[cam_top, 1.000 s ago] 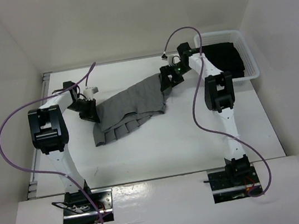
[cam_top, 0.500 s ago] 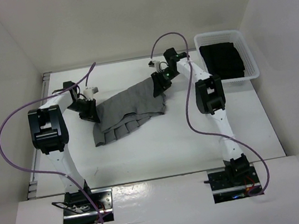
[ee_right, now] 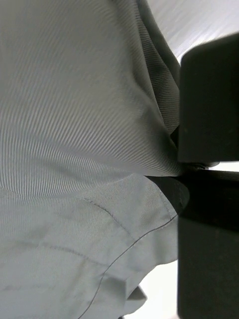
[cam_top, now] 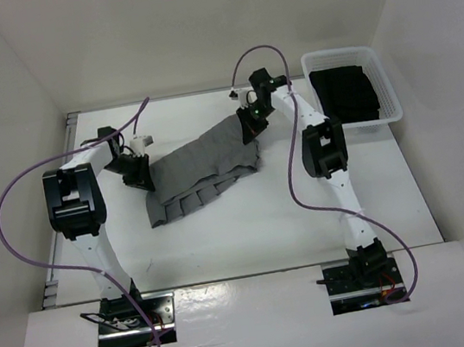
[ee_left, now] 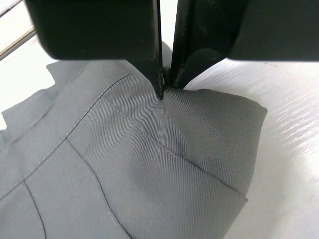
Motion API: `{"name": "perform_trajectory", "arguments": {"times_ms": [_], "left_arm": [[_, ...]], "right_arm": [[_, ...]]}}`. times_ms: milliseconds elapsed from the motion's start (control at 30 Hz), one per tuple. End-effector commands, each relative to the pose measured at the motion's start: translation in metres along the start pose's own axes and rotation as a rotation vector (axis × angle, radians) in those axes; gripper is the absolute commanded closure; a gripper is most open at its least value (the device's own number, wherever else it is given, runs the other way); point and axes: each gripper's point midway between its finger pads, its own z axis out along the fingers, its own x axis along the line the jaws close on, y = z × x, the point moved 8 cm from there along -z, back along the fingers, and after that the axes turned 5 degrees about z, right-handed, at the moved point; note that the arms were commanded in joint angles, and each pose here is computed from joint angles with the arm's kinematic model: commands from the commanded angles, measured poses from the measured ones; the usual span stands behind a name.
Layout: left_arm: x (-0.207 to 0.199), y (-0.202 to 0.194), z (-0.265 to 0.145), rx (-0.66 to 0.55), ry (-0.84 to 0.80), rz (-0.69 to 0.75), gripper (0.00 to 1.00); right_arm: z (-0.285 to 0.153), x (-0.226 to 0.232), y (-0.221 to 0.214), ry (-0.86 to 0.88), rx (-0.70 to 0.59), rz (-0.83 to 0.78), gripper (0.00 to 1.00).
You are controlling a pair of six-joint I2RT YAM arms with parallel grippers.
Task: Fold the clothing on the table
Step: Fold the skirt
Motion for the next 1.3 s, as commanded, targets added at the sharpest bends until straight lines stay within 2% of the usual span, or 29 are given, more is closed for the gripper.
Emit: {"name": "perform_trajectory", "arguments": {"times_ms": [0, 33, 67, 200, 333, 567, 867, 1267], "left_arm": [[0.0, -0.005, -0.013, 0.002, 0.023, 0.026, 0.85], [-0.001, -0.004, -0.013, -0.003, 0.015, 0.026, 0.85], [-0.001, -0.004, -0.013, -0.003, 0.015, 0.026, 0.85], [-0.005, -0.003, -0.016, -0.014, -0.007, 0.026, 0.85], [-0.009, -0.003, -0.02, -0.026, -0.011, 0.031, 0.85], [-0.014, -0.005, -0.025, -0.04, -0.024, 0.044, 0.85], [-0.021, -0.012, -0.025, -0.046, -0.044, 0.042, 0.85], [-0.024, -0.013, -0.029, -0.058, -0.048, 0.048, 0.85]], "right_arm": [[-0.071, 0.039, 0.05, -0.181, -0.176, -0.119, 1.0], [-0.075, 0.048, 0.05, -0.192, -0.165, -0.114, 1.0], [-0.084, 0.059, 0.063, -0.214, -0.215, -0.152, 1.0], [-0.073, 0.104, 0.068, -0.19, -0.224, -0.221, 1.0], [-0.052, 0.155, 0.064, -0.191, -0.206, -0.312, 1.0], [-0.016, 0.218, 0.056, -0.258, -0.21, -0.425, 1.0], [-0.005, 0.269, 0.044, -0.223, -0.221, -0.501, 1.0], [0.011, 0.319, 0.026, -0.011, -0.19, -0.58, 0.93]]}}
